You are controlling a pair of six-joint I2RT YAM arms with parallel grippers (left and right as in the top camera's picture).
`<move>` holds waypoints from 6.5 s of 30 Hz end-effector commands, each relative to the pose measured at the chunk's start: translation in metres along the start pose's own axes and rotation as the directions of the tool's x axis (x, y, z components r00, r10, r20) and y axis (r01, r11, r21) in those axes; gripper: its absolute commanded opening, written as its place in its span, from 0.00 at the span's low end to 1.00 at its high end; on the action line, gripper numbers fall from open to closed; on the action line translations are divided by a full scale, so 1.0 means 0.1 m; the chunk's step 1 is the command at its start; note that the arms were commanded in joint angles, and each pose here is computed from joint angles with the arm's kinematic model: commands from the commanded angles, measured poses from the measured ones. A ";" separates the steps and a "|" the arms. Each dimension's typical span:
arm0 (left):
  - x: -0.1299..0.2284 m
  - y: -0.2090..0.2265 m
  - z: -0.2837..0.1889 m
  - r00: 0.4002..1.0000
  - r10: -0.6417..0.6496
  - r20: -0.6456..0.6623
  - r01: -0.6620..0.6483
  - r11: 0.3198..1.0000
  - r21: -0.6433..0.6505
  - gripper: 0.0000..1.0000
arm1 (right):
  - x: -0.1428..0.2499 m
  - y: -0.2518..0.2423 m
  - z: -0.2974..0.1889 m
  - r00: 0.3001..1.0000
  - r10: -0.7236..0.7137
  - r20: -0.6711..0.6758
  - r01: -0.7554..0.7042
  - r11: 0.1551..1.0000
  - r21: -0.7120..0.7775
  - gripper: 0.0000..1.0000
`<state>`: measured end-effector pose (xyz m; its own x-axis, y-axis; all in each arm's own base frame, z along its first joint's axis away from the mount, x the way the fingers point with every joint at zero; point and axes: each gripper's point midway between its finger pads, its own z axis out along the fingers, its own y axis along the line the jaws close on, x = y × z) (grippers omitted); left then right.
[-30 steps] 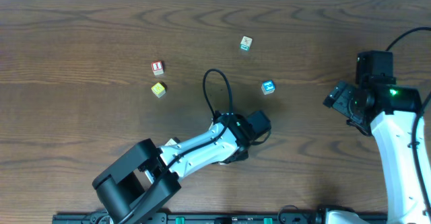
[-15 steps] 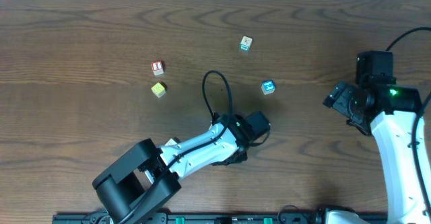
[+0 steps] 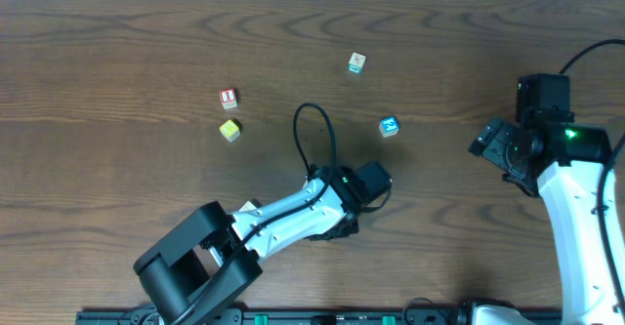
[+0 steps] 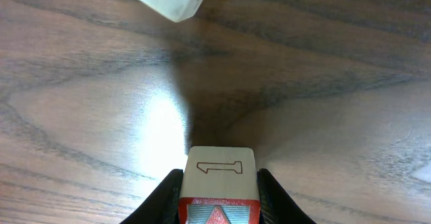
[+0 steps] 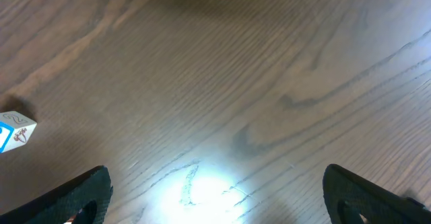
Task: Spell out Ai2
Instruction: 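Grasp the red 'A' block with the left gripper and lift, then carry the 'A' block upward and set it down near the 'I' block, then grasp the red 'I' block with the left gripper, then carry the 'I' block right and place it on the table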
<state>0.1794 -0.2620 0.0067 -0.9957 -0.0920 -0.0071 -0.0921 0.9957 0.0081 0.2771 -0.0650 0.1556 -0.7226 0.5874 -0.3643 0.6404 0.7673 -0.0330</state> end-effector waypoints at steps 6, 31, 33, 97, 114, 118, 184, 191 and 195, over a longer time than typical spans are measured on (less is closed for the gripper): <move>-0.39 0.07 -0.29 0.975 0.196 0.105 -0.189 0.979 -0.075 0.14 | -0.04 -0.01 -0.01 1.000 -0.006 0.006 0.006 1.000 0.002 0.99; -2.30 0.71 -0.89 0.910 0.143 0.389 -0.162 0.987 0.016 0.26 | 0.12 0.01 -0.02 0.998 -0.001 -0.064 0.000 1.000 -0.014 0.99; -2.35 0.71 -0.81 0.908 0.146 0.392 -0.160 0.987 0.002 0.27 | 0.13 0.01 -0.02 0.998 0.005 -0.069 -0.006 1.000 -0.017 0.99; -2.89 1.84 -0.30 0.865 -0.338 0.372 0.355 0.935 0.023 0.86 | 0.21 -0.04 -0.03 0.995 -0.002 -0.102 0.003 1.000 0.005 0.99; -2.92 1.81 0.07 0.876 -0.344 0.337 0.362 0.932 0.011 0.80 | 0.22 -0.05 -0.03 0.994 -0.012 -0.106 0.012 1.000 0.007 0.99; -2.96 1.83 0.06 0.870 -0.344 0.353 0.365 0.931 0.010 0.61 | 0.22 -0.05 -0.03 0.994 -0.012 -0.106 0.013 1.000 0.007 0.99; -2.14 0.03 -0.13 0.938 0.095 0.334 -0.123 0.990 0.065 0.28 | 0.27 -0.15 -0.04 0.992 -0.022 -0.125 0.028 0.998 0.052 0.99; -2.08 -0.11 0.03 0.954 0.091 0.286 -0.133 0.982 0.134 0.27 | 0.27 -0.15 -0.04 0.992 -0.022 -0.124 0.028 0.998 0.052 0.99; -2.08 -0.15 0.02 0.952 0.093 0.290 -0.140 0.979 0.147 0.27 | 0.27 -0.15 -0.04 0.992 -0.022 -0.124 0.028 0.998 0.052 0.99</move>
<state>0.3919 -0.2542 0.0138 -0.9480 0.0112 -0.3180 0.0549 0.9902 -0.1286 0.2447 -0.0559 0.1467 -0.7682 0.5964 -0.2329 0.6267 0.7748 -0.0830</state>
